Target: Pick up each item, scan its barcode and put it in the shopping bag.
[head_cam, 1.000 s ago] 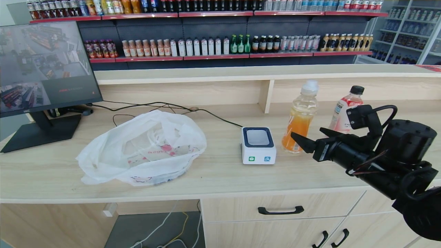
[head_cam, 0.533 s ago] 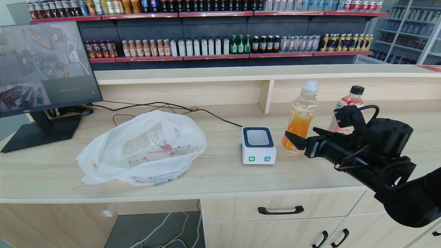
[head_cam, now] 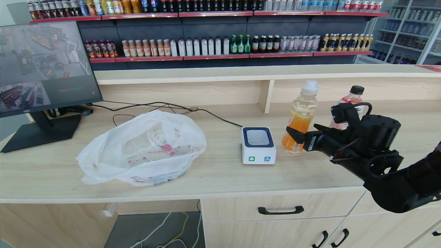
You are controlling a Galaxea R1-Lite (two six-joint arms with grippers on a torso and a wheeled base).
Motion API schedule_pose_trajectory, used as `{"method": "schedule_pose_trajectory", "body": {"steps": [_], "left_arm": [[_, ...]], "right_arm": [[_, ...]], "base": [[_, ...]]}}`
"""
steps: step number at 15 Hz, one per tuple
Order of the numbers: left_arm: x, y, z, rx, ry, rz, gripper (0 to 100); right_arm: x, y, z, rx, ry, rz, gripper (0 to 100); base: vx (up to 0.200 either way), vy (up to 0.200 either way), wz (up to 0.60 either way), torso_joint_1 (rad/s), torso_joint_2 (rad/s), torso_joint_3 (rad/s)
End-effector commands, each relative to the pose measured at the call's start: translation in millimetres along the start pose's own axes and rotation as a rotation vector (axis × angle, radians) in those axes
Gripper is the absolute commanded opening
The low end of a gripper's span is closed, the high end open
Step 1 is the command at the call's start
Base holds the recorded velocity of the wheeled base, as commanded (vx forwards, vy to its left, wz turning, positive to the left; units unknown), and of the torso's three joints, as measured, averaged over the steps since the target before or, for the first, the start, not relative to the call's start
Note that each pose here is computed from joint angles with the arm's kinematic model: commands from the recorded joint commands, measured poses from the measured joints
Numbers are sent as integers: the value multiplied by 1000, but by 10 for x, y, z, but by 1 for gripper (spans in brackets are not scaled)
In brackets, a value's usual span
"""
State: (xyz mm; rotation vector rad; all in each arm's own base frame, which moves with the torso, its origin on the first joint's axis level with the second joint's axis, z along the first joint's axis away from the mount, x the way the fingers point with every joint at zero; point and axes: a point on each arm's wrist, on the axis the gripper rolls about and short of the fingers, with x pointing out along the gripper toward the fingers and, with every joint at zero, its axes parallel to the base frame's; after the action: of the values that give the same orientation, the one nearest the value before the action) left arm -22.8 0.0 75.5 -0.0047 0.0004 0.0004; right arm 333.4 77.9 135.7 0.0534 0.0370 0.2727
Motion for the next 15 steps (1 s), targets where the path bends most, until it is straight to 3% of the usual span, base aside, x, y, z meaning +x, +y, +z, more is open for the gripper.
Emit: {"method": "schedule_pose_trajectory", "body": {"steps": [1,5,8,15], "left_arm": [[0,0,0,0,0,0,100],[0,0,0,0,0,0,100],[0,0,0,0,0,0,100],[0,0,0,-1,0,1,100]], "right_arm": [[113,-12,-57,1,4,-1,100],[340,-48,-20,1,-77,1,100],[330,-51,-68,0,-65,-3,100],[376,38,-212,-7,-170,34,100]], "base": [[0,0,0,0,0,0],[0,0,0,0,0,0],[0,0,0,0,0,0],[0,0,0,0,0,0]]}}
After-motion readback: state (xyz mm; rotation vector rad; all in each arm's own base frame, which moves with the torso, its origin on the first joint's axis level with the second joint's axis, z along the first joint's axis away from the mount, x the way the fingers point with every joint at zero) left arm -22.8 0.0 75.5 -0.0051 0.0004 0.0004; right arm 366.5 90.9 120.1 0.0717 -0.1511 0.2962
